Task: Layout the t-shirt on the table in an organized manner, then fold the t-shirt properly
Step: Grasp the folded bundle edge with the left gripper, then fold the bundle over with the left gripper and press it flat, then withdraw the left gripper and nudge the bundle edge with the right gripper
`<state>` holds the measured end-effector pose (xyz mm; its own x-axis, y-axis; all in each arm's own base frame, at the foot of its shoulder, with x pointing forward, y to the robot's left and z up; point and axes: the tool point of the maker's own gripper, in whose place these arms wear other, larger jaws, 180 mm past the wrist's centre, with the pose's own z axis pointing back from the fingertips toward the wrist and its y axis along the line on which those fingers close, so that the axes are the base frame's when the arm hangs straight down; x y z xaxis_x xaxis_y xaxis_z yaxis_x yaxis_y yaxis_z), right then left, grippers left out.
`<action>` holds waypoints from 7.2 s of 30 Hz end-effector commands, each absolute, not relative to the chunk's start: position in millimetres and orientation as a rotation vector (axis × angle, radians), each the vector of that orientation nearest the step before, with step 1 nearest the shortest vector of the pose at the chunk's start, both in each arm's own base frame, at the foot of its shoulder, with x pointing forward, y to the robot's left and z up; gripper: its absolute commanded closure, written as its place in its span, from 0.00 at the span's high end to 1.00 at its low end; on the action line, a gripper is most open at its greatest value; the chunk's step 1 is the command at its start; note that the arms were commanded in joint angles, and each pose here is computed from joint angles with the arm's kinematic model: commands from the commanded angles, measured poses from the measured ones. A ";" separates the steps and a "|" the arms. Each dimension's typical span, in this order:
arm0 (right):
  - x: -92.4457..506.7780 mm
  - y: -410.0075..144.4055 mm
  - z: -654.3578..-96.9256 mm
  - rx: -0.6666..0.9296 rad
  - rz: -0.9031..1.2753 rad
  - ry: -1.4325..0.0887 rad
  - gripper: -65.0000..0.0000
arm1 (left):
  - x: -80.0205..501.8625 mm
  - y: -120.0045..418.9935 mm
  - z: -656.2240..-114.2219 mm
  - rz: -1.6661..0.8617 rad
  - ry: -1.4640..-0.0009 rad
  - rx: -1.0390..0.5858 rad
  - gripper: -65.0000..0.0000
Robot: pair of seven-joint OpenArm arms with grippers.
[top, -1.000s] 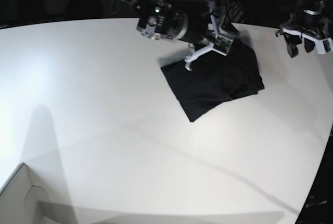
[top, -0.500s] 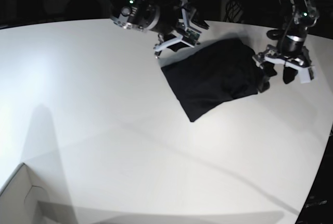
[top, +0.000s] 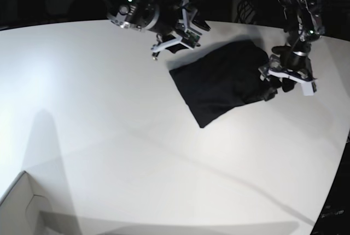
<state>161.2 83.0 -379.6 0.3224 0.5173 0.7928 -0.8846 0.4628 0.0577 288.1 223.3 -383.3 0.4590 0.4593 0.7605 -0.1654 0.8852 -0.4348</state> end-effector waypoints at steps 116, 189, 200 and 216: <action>220.5 -182.9 -365.2 -0.041 0.387 -0.856 0.44 | 371.3 21.6 -416.2 -1.029 -0.704 -0.374 0.00; 209.3 -190.9 -358.0 -0.060 0.208 -0.883 0.18 | 402.5 211.3 -278.9 -0.540 -1.066 0.281 0.63; 216.6 -144.0 -388.1 0.084 0.260 -0.838 0.00 | 217.8 344.8 -363.4 -0.207 -0.712 0.412 0.63; 193.5 -95.9 -395.1 0.210 0.378 -0.799 0.00 | 94.2 389.1 -376.8 0.090 -0.636 0.358 0.63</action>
